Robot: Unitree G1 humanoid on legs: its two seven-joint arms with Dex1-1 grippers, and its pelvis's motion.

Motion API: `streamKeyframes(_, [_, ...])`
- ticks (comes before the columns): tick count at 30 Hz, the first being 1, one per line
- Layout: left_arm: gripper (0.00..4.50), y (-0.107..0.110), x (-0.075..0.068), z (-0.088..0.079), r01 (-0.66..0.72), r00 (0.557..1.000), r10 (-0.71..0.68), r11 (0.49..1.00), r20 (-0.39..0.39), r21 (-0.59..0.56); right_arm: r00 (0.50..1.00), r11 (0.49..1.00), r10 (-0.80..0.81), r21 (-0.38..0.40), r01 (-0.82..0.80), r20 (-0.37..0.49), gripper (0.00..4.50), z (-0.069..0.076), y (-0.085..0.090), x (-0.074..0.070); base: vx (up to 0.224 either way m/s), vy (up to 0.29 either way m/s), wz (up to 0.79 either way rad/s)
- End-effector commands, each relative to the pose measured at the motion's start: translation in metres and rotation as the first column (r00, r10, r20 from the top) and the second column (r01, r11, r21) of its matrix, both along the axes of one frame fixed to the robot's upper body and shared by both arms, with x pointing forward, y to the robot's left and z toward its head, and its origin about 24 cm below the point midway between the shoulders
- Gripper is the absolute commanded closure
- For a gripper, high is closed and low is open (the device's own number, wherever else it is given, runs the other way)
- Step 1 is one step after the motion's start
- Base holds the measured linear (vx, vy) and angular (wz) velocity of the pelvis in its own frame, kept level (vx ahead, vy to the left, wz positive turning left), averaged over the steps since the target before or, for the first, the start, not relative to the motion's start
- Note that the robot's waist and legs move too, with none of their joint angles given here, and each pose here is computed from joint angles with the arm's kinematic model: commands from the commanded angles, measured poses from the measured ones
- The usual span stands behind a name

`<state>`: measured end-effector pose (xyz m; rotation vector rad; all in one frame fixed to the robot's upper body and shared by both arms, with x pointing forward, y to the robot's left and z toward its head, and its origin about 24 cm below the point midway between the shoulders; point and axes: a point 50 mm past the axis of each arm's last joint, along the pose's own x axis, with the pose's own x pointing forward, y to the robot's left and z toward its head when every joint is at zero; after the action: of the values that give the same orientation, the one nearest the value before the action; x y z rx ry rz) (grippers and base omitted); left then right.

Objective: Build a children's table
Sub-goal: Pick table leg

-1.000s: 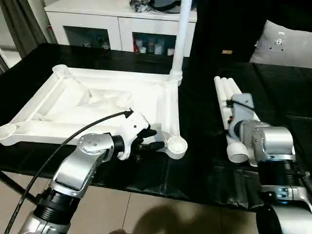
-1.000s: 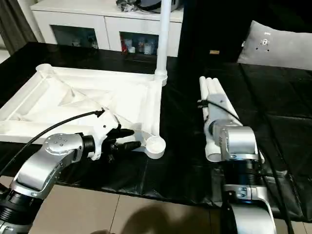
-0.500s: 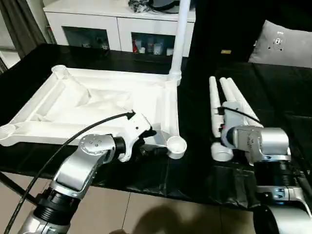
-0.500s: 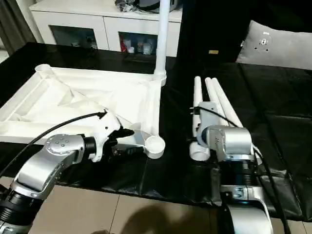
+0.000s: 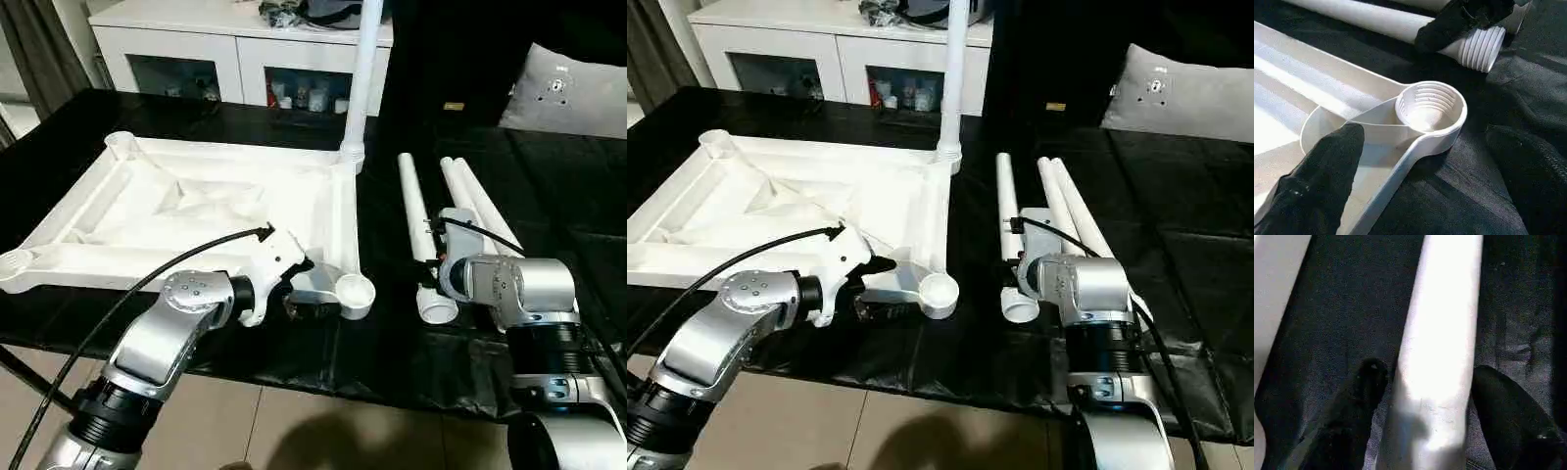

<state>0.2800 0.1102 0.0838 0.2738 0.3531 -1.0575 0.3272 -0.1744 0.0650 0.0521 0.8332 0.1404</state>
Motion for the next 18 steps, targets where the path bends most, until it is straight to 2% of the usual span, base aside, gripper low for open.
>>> streamKeyframes(1, [0.00,-0.003,0.001,0.006,0.017,1.000,-0.017,1.000,0.024,0.005,0.997,1.000,0.003,0.007,-0.002,-0.073,1.82,-0.015,0.002,-0.007,0.000,0.000,0.00])
streamKeyframes(8, [0.00,-0.004,0.002,0.005,0.021,0.999,-0.021,1.000,0.025,0.009,0.997,1.000,0.004,0.009,-0.004,-0.071,2.48,-0.016,0.003,-0.008,0.000,0.000,0.00])
streamKeyframes(12, [0.00,-0.005,0.001,0.005,0.021,0.999,-0.022,1.000,0.025,0.010,0.998,1.000,0.003,0.008,-0.003,-0.063,2.59,-0.016,0.003,-0.007,0.000,0.000,0.00])
streamKeyframes(18, [0.00,-0.005,0.004,0.010,0.004,0.999,-0.003,1.000,0.052,-0.012,0.998,0.998,-0.068,-0.001,0.068,0.020,2.62,-0.007,-0.007,0.000,0.000,0.000,0.00])
